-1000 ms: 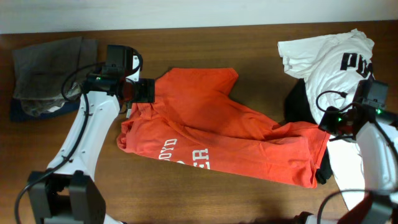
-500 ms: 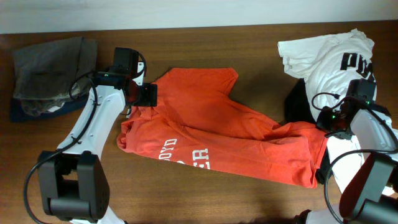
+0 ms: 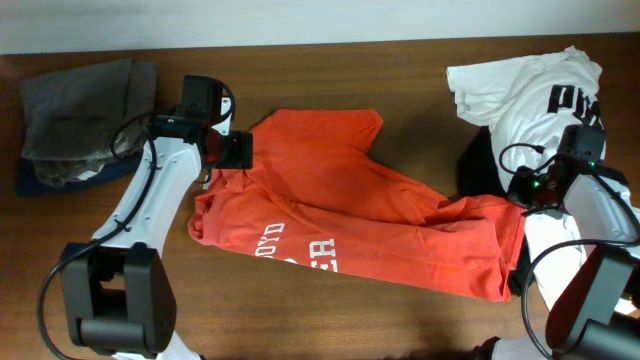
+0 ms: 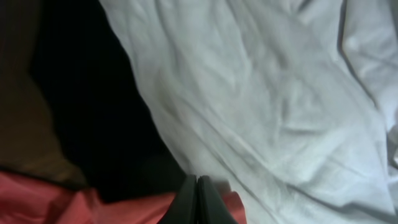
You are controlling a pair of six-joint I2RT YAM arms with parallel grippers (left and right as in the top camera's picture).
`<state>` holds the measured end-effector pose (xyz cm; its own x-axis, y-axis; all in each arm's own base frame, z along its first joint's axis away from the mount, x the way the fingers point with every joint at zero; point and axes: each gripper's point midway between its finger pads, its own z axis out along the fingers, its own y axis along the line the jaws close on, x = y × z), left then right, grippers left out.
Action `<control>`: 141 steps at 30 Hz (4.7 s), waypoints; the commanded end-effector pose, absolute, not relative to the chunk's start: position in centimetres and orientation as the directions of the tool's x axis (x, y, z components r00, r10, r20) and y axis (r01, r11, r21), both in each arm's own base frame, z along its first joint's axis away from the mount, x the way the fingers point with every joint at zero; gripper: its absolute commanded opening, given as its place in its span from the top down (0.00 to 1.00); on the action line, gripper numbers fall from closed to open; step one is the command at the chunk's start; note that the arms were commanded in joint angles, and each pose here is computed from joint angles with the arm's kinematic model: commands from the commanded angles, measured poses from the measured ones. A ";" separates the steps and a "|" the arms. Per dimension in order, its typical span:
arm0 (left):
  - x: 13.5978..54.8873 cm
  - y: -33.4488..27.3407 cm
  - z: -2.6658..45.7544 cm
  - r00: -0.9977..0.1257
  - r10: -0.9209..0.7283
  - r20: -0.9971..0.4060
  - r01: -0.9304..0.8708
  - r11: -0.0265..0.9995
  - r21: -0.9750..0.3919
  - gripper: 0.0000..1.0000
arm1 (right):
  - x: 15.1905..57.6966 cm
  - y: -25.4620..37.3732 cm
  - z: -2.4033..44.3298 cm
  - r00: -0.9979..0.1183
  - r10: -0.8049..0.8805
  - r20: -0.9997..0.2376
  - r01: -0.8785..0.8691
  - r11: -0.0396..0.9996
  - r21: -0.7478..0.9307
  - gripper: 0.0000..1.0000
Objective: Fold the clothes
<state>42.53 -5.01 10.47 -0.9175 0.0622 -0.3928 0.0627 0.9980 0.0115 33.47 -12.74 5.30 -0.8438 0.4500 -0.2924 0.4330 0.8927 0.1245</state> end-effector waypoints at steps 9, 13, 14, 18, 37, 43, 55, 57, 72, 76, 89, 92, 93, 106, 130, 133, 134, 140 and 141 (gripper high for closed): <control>45.3 -5.4 11.3 -0.853 0.162 -0.496 0.161 0.986 0.045 0.15 | 38.9 -12.0 12.8 -0.836 0.344 -0.427 0.316 0.939 0.139 0.26; 48.3 -7.2 12.8 -0.760 0.219 -0.612 0.254 0.967 0.030 0.19 | 38.9 -11.9 14.0 -0.838 0.344 -0.423 0.314 0.939 0.143 0.09; 49.0 -7.7 13.0 -0.741 0.228 -0.632 0.278 0.960 0.020 0.20 | 38.8 -11.7 14.2 -0.840 0.346 -0.417 0.312 0.938 0.149 0.08; 51.4 -9.2 11.9 -0.717 0.292 -0.633 0.367 0.930 0.012 0.21 | 38.5 -11.1 14.4 -0.850 0.349 -0.394 0.303 0.937 0.176 0.09; 54.2 -12.9 7.4 -0.614 0.625 -0.481 0.718 0.696 -0.013 0.28 | 37.2 -10.3 13.8 -0.881 0.329 -0.339 0.283 0.943 0.177 0.09; 53.8 -12.5 4.6 -0.616 0.662 -0.428 0.736 0.676 -0.013 0.29 | 37.2 -10.3 13.8 -0.882 0.329 -0.338 0.283 0.942 0.178 0.09; 54.6 -12.7 1.8 -0.600 0.678 -0.424 0.750 0.662 -0.004 0.29 | 36.9 -10.1 13.7 -0.886 0.330 -0.324 0.283 0.941 0.185 0.09; 54.5 -12.9 1.5 -0.600 0.681 -0.419 0.753 0.658 -0.009 0.30 | 36.9 -10.0 13.7 -0.887 0.331 -0.323 0.283 0.941 0.185 0.09; 53.4 -13.8 -0.3 -0.620 0.698 -0.357 0.752 0.659 -0.016 0.99 | 36.7 -9.7 13.7 -0.890 0.332 -0.313 0.280 0.939 0.200 0.09; 55.0 -11.2 -0.2 -0.707 0.618 -0.342 0.645 0.763 0.046 0.99 | 36.7 -9.7 13.7 -0.890 0.332 -0.313 0.280 0.939 0.200 0.09; 58.3 -0.1 0.9 -0.879 0.231 -0.417 0.250 0.968 0.010 0.99 | 37.5 -8.7 13.9 -0.893 0.303 -0.333 0.240 0.946 0.218 0.09; 58.1 2.1 0.8 -0.896 0.170 -0.410 0.188 0.982 -0.003 0.99 | 38.7 -7.4 14.2 -0.893 0.255 -0.372 0.186 0.959 0.213 0.09; 58.0 2.8 0.8 -0.901 0.149 -0.407 0.167 0.986 -0.008 0.99 | 39.2 -6.8 14.3 -0.891 0.237 -0.388 0.165 0.964 0.211 0.09; 56.3 6.1 0.3 -0.936 0.037 -0.351 0.055 0.998 -0.042 0.99 | 46.2 -0.3 9.8 -0.874 0.081 -0.479 -0.020 0.979 0.203 0.16; 55.8 6.3 0.1 -0.943 0.033 -0.330 0.051 0.998 -0.046 1.00 | 43.3 8.1 5.9 -0.951 -0.038 -0.308 -0.133 0.947 0.292 0.40; 55.8 6.3 0.2 -0.943 0.033 -0.331 0.051 0.998 -0.046 0.99 | 43.2 8.3 5.0 -0.956 -0.045 -0.290 -0.133 0.948 0.291 0.45; 55.8 6.3 0.1 -0.943 0.033 -0.330 0.051 0.998 -0.046 0.99 | 43.2 8.3 4.8 -0.957 -0.045 -0.287 -0.132 0.947 0.291 0.45; 55.8 6.3 0.1 -0.943 0.033 -0.330 0.051 0.998 -0.046 0.99 | 43.6 8.2 4.3 -0.953 -0.057 -0.297 -0.136 0.957 0.254 0.51; 55.8 6.3 0.1 -0.943 0.033 -0.330 0.051 0.998 -0.046 1.00 | 43.6 8.2 4.3 -0.953 -0.057 -0.297 -0.136 0.958 0.252 0.56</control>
<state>55.94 5.33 0.71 -0.9367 0.0569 -0.3454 0.0791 0.9956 -0.0508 42.98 7.96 4.20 -0.9586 -0.0425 -0.2816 -0.1257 0.9504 0.2844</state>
